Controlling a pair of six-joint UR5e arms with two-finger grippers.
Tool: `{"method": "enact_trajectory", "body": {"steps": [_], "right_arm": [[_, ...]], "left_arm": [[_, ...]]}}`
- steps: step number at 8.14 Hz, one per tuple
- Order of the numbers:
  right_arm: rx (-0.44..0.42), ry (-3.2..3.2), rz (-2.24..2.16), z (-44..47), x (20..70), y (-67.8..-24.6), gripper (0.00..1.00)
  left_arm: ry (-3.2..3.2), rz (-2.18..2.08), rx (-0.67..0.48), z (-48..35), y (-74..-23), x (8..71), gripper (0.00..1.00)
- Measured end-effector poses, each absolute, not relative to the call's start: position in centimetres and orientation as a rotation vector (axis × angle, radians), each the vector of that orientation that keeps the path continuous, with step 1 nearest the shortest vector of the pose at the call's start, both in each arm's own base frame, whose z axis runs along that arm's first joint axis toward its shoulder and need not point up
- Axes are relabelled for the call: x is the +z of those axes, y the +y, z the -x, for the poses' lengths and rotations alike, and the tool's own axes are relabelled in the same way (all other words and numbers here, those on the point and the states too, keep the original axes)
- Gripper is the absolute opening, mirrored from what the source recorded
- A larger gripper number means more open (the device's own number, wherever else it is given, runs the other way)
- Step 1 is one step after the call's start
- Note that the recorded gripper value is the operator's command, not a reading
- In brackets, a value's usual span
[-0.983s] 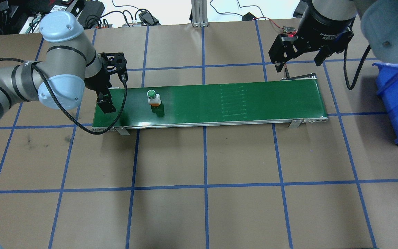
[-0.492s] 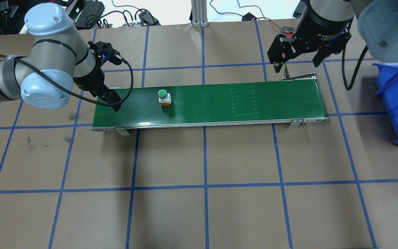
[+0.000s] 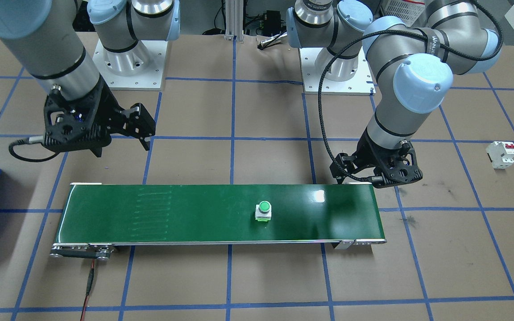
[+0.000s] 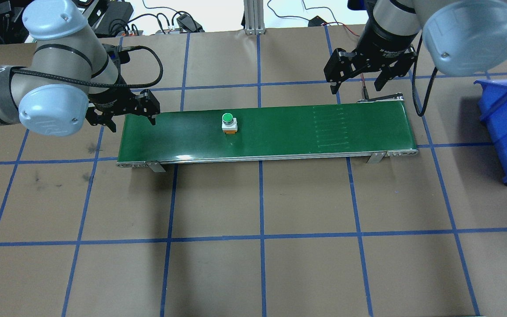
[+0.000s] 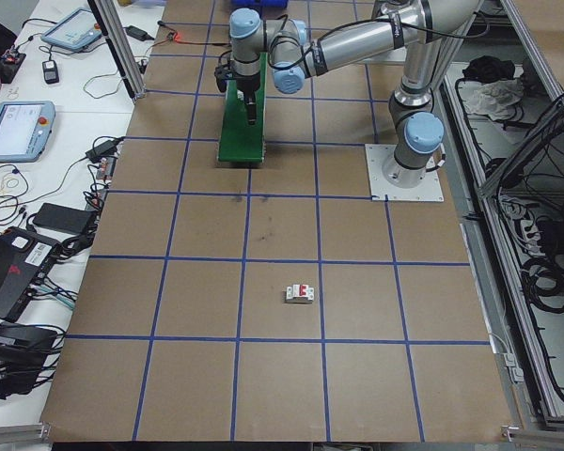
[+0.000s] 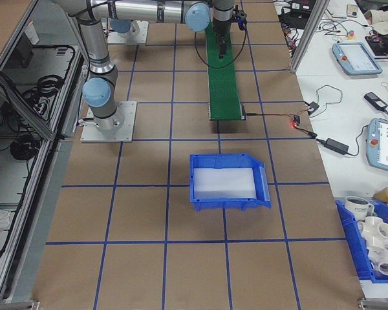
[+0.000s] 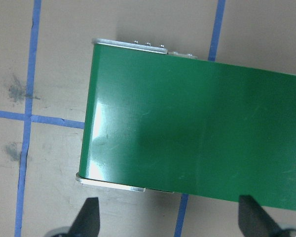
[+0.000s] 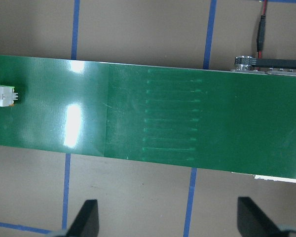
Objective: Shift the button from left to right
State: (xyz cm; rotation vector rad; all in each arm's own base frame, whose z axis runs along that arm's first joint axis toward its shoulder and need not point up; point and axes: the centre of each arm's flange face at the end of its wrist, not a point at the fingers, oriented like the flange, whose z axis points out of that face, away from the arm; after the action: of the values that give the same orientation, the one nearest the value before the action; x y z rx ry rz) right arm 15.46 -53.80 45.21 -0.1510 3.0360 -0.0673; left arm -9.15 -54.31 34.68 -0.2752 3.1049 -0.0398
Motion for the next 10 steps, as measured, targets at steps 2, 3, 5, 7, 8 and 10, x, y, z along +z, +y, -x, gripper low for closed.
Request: {"method": "enact_trajectory", "body": {"steps": [2,3,5,7,8,10], "right_arm": [[-0.072,3.015,0.115,-15.7,42.9,-55.3,1.00],[-0.070,2.997,0.059,-15.9,41.6,-55.7,1.00],[-0.061,2.958,-0.042,-16.5,39.1,-56.6,1.00],[-0.042,2.918,-0.092,-17.1,37.0,-57.7,1.00],[-0.029,2.892,-0.123,-17.4,36.3,-58.0,1.00],[0.005,2.863,-0.160,-18.0,35.1,-58.4,1.00]], "left_arm": [[3.099,0.311,-0.064,9.3,-54.1,37.4,1.00],[3.100,0.308,-0.059,9.5,-54.4,40.5,1.00],[3.107,0.270,-0.035,10.9,-55.0,48.3,1.00],[3.106,0.224,-0.101,12.4,-54.3,53.5,1.00],[3.103,0.215,-0.124,12.7,-54.1,54.3,1.00],[3.101,0.202,-0.142,12.9,-53.9,54.8,1.00]]}}
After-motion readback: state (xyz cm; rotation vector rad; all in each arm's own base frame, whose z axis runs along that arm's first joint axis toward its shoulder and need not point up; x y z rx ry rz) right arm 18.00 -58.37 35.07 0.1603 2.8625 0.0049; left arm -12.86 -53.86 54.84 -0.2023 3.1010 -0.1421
